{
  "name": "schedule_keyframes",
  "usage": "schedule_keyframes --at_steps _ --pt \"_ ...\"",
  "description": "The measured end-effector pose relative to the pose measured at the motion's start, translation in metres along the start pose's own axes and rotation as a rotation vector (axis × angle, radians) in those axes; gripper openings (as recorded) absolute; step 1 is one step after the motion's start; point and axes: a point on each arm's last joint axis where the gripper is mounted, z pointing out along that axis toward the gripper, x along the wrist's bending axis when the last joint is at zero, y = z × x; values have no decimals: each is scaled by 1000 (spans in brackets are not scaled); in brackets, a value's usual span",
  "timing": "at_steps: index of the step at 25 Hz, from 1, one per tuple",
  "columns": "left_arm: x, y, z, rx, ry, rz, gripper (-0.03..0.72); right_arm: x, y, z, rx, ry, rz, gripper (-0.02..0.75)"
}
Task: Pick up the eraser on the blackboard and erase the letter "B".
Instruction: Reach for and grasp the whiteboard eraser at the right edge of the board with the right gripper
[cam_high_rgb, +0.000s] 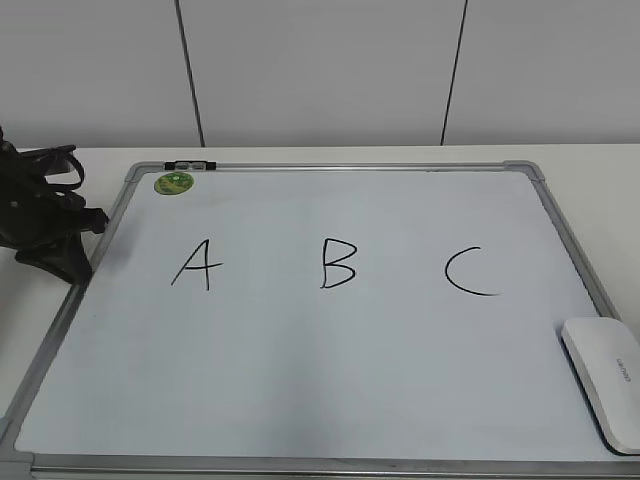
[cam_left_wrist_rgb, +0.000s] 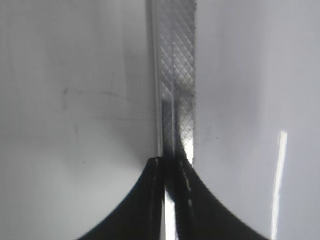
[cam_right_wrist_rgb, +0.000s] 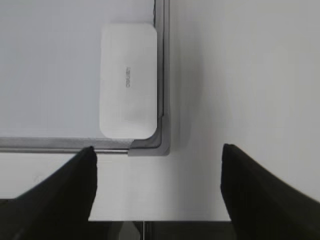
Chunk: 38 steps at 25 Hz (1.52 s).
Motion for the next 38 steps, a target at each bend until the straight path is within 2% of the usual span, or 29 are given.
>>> schedule_keyframes --at_steps 9,14,20,30,38 --pt "0 0 0 0 0 0 11 12 17 28 143 71 -45 591" --pt "0 0 0 0 0 0 11 14 26 39 141 79 -46 593" --pt "0 0 0 0 0 0 11 16 37 66 172 98 -16 650" --pt "0 0 0 2 0 0 11 17 45 120 264 95 7 655" --pt "0 0 0 2 0 0 11 17 55 141 284 92 12 655"
